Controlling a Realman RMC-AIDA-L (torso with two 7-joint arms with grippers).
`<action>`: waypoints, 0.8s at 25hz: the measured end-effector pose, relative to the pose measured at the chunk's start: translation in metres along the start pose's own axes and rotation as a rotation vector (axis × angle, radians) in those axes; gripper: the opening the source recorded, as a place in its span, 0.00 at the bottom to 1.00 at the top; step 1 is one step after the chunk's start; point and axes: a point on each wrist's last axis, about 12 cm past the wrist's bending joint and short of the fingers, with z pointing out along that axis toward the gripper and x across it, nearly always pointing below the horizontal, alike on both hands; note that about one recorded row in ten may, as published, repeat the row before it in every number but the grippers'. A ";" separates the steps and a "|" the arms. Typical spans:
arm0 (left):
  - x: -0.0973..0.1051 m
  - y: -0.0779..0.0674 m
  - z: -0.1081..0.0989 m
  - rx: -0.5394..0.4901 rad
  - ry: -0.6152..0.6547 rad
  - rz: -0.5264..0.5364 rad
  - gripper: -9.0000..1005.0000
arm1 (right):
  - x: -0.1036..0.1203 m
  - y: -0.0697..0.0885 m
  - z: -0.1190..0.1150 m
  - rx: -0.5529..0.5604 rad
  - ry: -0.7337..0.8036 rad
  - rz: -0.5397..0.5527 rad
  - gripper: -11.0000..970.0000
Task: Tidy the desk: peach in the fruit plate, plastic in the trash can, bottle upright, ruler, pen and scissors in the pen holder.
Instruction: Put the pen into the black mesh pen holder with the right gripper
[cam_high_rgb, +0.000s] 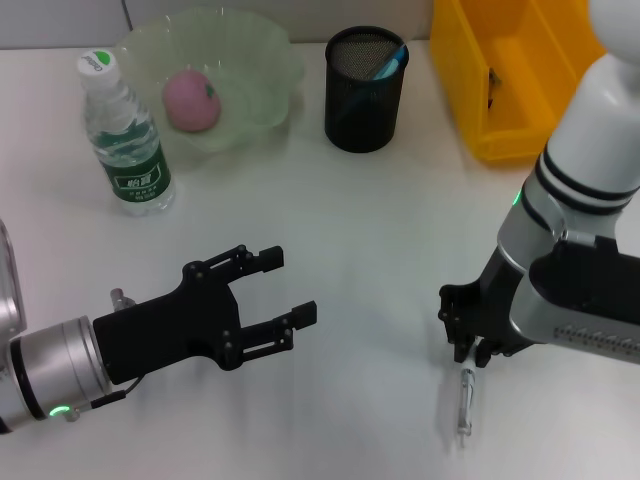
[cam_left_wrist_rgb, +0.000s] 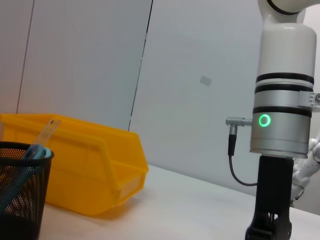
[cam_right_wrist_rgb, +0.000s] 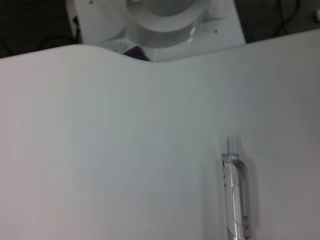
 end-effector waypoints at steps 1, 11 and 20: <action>0.000 0.000 0.000 0.000 -0.001 0.000 0.78 | 0.000 0.001 -0.001 0.006 -0.002 0.010 0.15; -0.004 0.003 -0.006 -0.018 -0.022 0.012 0.78 | 0.005 0.019 -0.023 0.110 -0.053 0.180 0.15; -0.006 0.006 -0.008 -0.038 -0.035 0.025 0.78 | 0.009 0.029 -0.037 0.207 -0.103 0.285 0.15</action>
